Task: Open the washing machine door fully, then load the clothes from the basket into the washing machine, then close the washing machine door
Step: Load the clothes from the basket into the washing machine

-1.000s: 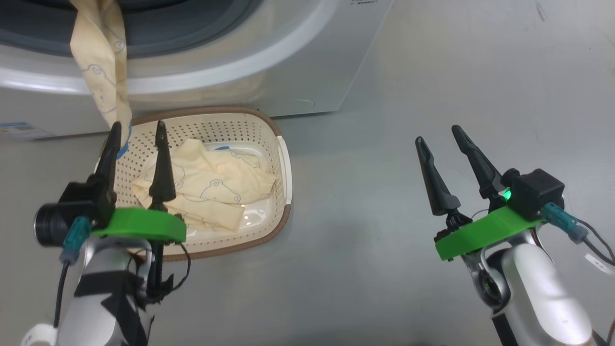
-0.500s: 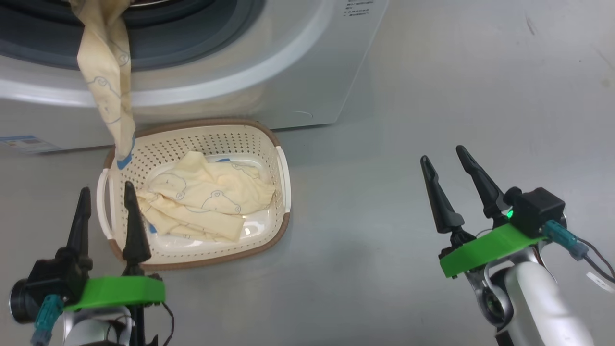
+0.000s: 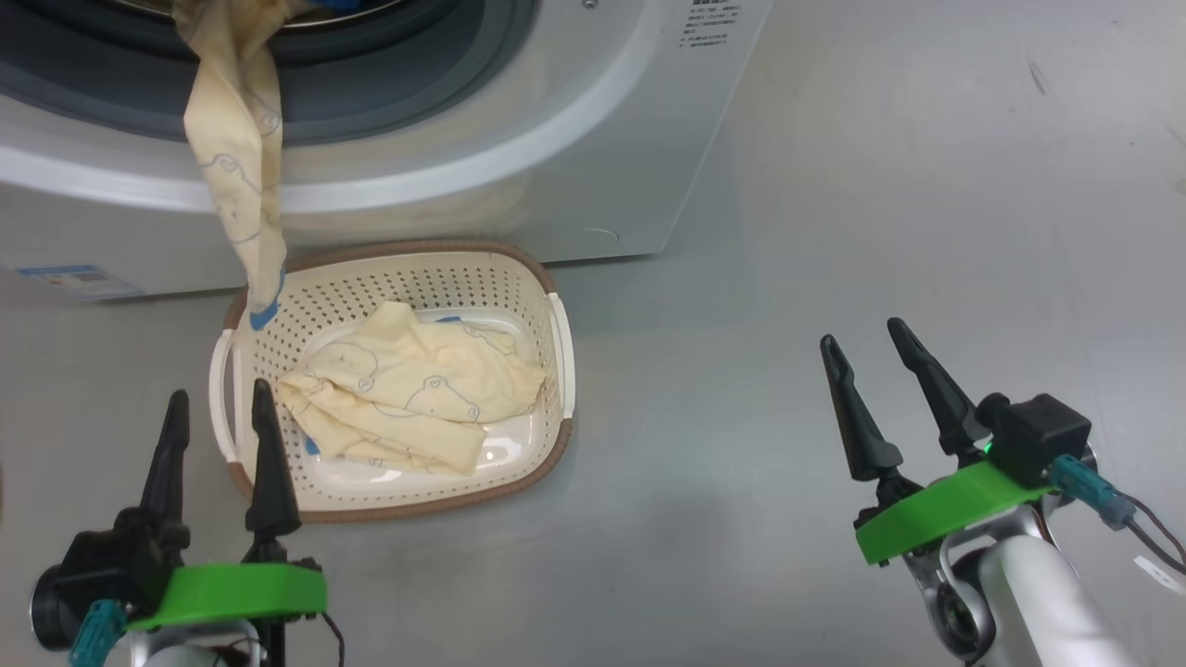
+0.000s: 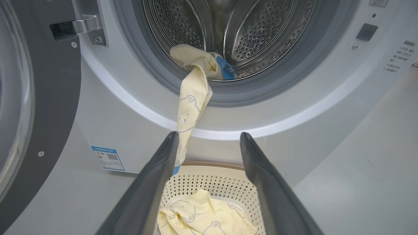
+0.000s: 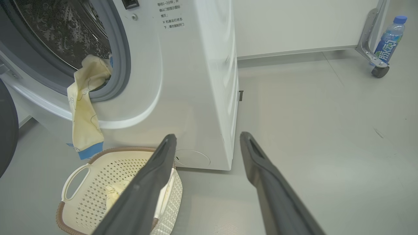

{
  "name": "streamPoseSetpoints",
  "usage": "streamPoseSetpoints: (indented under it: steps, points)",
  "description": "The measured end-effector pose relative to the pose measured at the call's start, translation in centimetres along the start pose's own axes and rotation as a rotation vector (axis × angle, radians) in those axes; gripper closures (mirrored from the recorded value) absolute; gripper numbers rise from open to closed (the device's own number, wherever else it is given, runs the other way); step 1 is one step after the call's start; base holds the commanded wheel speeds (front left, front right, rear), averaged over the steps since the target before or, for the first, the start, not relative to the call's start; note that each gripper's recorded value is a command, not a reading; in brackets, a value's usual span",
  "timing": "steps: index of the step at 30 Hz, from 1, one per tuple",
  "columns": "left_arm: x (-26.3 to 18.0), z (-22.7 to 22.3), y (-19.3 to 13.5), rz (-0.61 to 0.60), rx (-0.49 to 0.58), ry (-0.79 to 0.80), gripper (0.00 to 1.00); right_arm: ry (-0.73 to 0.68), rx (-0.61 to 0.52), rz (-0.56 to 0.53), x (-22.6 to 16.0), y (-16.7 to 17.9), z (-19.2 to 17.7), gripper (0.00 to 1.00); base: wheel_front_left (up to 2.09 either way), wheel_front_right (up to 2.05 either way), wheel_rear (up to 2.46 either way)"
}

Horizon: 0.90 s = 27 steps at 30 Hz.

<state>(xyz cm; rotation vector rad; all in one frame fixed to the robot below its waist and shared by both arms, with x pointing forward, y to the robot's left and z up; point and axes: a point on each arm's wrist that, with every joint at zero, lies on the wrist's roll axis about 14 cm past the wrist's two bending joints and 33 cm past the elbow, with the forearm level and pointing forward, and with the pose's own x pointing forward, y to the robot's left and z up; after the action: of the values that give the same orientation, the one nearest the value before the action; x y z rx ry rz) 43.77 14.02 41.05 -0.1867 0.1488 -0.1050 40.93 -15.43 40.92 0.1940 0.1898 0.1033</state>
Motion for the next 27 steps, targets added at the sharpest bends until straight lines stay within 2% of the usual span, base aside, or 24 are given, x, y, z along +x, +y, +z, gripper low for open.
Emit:
streamPoseSetpoints:
  steps: [12,27]
  points:
    - [0.5,-2.9,-0.1,-0.005,-0.012,0.077,0.0,0.026,-0.002,-0.024,-0.1,-0.8,-0.9,0.0,0.0,0.0,0.0]
    - [8.2,-5.7,0.5,-0.027,-0.003,0.096,0.0,0.081,-0.01,-0.049,2.1,-2.4,-3.3,0.0,0.0,0.0,0.0]
